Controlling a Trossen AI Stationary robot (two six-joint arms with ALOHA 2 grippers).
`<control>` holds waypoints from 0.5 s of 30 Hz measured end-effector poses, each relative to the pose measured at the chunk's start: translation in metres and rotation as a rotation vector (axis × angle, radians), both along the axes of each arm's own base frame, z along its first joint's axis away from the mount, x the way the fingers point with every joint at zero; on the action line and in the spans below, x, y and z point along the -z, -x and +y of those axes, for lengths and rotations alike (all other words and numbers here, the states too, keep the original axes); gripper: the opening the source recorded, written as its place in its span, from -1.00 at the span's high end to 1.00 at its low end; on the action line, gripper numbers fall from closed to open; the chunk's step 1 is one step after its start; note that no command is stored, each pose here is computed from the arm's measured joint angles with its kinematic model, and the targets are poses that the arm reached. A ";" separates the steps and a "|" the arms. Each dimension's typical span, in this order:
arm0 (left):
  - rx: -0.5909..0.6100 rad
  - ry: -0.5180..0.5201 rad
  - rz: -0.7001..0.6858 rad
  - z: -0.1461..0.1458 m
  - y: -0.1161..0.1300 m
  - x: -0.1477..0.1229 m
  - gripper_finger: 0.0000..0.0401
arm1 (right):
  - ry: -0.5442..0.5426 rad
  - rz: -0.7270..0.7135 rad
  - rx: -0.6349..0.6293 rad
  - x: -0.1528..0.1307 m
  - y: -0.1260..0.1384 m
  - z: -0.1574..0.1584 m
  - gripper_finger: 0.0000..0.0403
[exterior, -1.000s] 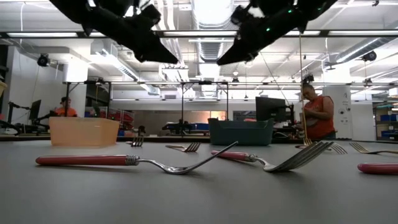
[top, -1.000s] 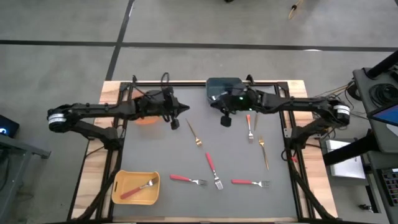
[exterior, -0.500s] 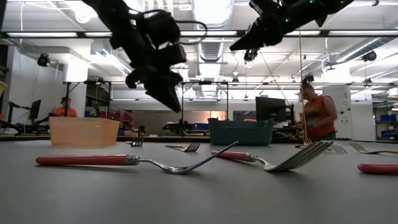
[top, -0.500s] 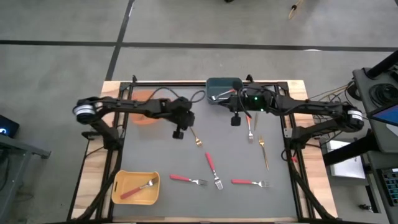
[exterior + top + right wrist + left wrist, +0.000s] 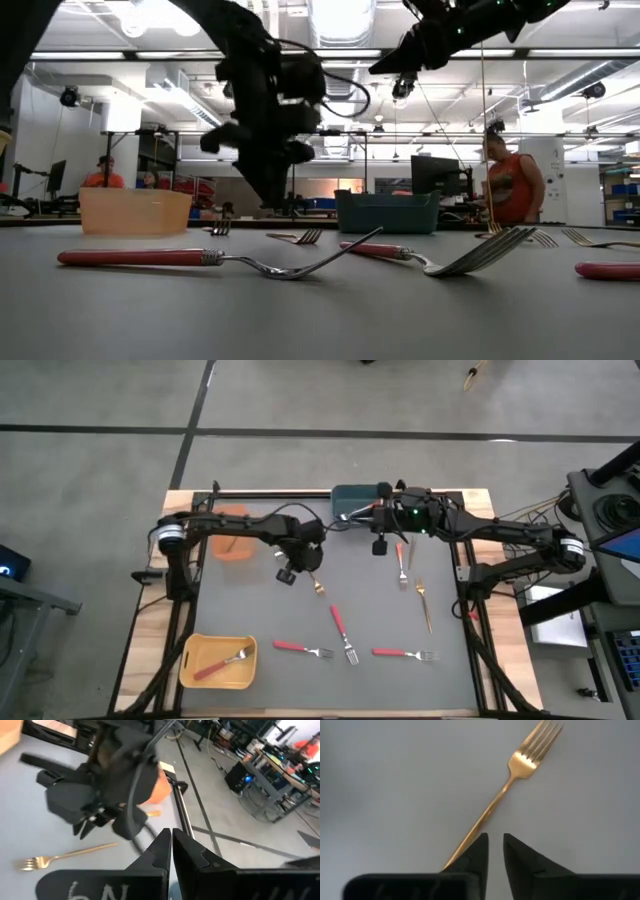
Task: Sort silverware by color (type)
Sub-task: Put the gold fork into the orange bin
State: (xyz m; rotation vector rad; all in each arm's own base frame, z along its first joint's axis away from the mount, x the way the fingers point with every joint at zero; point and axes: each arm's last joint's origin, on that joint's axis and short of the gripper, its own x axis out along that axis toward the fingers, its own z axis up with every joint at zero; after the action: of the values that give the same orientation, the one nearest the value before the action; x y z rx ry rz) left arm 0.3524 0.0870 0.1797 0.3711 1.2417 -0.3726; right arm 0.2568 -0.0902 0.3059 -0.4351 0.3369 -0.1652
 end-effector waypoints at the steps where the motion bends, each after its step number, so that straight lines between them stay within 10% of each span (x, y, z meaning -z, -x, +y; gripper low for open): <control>1: 0.005 0.001 0.010 0.001 -0.002 0.005 0.71 | 0.001 0.003 -0.001 0.001 0.000 0.000 0.96; 15: 0.024 -0.062 0.059 0.006 -0.013 0.042 0.25 | -0.011 0.011 0.013 0.002 0.001 -0.003 0.96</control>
State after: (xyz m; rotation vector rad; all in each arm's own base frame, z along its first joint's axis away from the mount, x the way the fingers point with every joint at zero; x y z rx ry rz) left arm 0.3656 0.0927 0.1377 0.4308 1.3094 -0.3677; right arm 0.2561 -0.0932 0.3040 -0.4232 0.3515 -0.1740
